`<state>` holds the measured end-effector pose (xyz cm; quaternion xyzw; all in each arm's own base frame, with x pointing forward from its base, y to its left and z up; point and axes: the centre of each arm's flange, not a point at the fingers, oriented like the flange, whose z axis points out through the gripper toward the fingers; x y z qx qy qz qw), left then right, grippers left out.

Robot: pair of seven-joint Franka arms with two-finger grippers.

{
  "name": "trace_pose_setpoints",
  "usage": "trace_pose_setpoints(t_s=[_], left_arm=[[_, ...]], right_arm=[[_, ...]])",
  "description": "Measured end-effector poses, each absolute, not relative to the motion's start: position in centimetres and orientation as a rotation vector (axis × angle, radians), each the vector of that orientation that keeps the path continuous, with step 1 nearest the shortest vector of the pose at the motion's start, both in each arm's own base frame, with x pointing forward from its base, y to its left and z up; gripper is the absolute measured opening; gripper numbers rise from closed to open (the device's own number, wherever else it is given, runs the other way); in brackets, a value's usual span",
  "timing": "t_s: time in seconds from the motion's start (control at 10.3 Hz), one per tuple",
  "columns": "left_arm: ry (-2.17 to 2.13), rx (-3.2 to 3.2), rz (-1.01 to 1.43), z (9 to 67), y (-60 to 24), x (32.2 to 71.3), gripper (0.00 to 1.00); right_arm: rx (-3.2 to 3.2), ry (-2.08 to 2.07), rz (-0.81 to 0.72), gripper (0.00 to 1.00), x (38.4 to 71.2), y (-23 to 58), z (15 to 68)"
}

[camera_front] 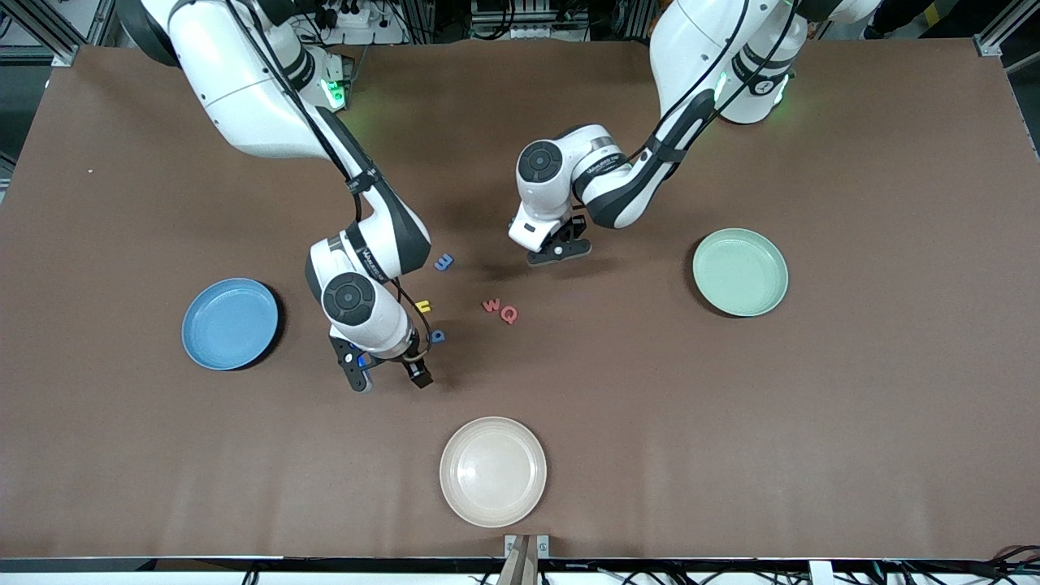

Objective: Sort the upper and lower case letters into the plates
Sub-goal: 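Carry the yellow H into the green plate and open the left gripper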

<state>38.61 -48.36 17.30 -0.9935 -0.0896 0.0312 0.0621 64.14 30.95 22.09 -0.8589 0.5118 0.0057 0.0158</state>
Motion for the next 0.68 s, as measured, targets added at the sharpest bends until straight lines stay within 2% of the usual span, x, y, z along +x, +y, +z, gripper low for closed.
trace_pose_setpoints(t_s=[0.68], left_arm=[[-0.178, -2.974, 0.154, 18.2, -47.6, 41.0, 0.35]], right_arm=[[-2.637, 1.721, 0.056, 1.00, 62.5, 33.1, 20.9]])
